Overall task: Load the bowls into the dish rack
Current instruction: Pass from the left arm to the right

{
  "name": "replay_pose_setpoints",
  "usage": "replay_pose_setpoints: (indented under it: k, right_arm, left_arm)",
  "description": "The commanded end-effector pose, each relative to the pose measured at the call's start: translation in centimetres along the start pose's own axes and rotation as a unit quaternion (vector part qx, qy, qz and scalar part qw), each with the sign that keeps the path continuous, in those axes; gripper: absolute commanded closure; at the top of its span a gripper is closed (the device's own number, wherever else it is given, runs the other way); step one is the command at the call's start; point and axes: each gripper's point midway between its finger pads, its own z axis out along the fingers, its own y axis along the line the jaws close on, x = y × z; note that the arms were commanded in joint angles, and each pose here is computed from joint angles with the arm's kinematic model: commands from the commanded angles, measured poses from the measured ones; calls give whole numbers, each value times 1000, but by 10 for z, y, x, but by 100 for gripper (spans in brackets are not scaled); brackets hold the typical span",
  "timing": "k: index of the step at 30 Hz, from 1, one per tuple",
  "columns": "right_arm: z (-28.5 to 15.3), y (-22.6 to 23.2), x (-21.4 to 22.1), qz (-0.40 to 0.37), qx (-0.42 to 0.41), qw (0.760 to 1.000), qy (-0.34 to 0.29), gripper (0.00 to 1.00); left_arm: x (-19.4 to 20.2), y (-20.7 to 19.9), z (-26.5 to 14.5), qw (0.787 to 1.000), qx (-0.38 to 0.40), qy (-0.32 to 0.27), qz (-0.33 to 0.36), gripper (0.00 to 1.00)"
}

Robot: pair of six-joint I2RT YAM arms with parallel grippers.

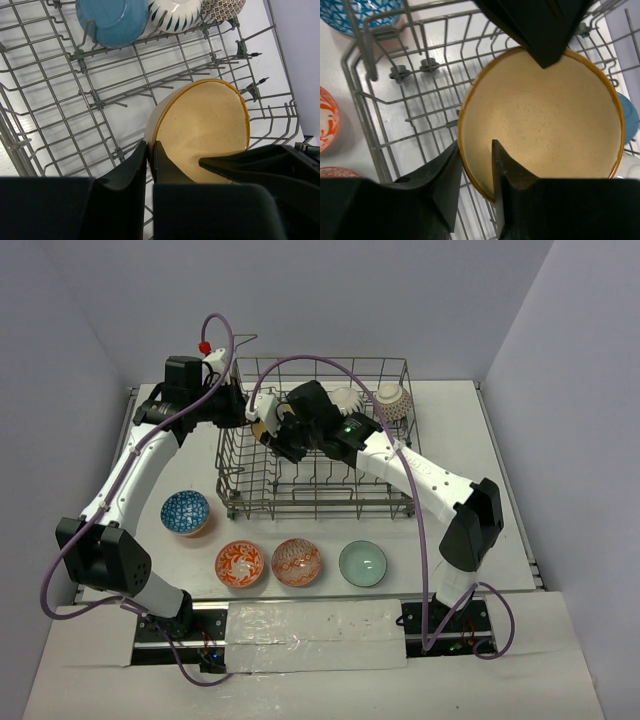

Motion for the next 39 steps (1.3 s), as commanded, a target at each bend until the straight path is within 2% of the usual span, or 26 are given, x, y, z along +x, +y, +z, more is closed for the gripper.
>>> replay_pose_setpoints:
  k: [1, 3, 4, 5, 7, 19, 25, 28, 33, 39]
  right_arm:
    - [-8, -20, -15, 8, 29, 999, -18, 67]
    - [-7, -19, -16, 13, 28, 999, -19, 76]
    - [-4, -19, -15, 16, 25, 999, -18, 87]
    - [-3, -19, -16, 20, 25, 999, -20, 92]
    - [0, -19, -17, 23, 22, 999, -20, 100]
    - [9, -11, -21, 37, -8, 999, -23, 100]
    - [15, -14, -21, 50, -3, 999, -16, 100]
    - [15, -13, -22, 52, -6, 999, -16, 100]
    - [17, -12, -21, 57, -8, 998, -13, 100]
    - [17, -21, -18, 73, 5, 997, -9, 100]
  left_arm:
    - [-22, -17, -13, 999, 31, -42, 13, 100]
    - [-24, -16, -13, 998, 30, -46, 15, 100]
    - [-22, -16, -13, 998, 30, -45, 13, 100]
    - [-22, -16, -12, 998, 33, -44, 13, 100]
    - [-20, -16, -10, 998, 36, -40, 10, 100]
    - [-16, -12, -1, 999, 34, -32, -2, 99]
    - [-13, -7, 4, 999, 35, -26, -13, 78]
    - [-16, -5, 2, 999, 30, -32, -14, 72]
    - [-24, 2, -5, 998, 20, -49, -17, 65]
    - [-39, 20, -20, 996, -9, -84, -35, 62]
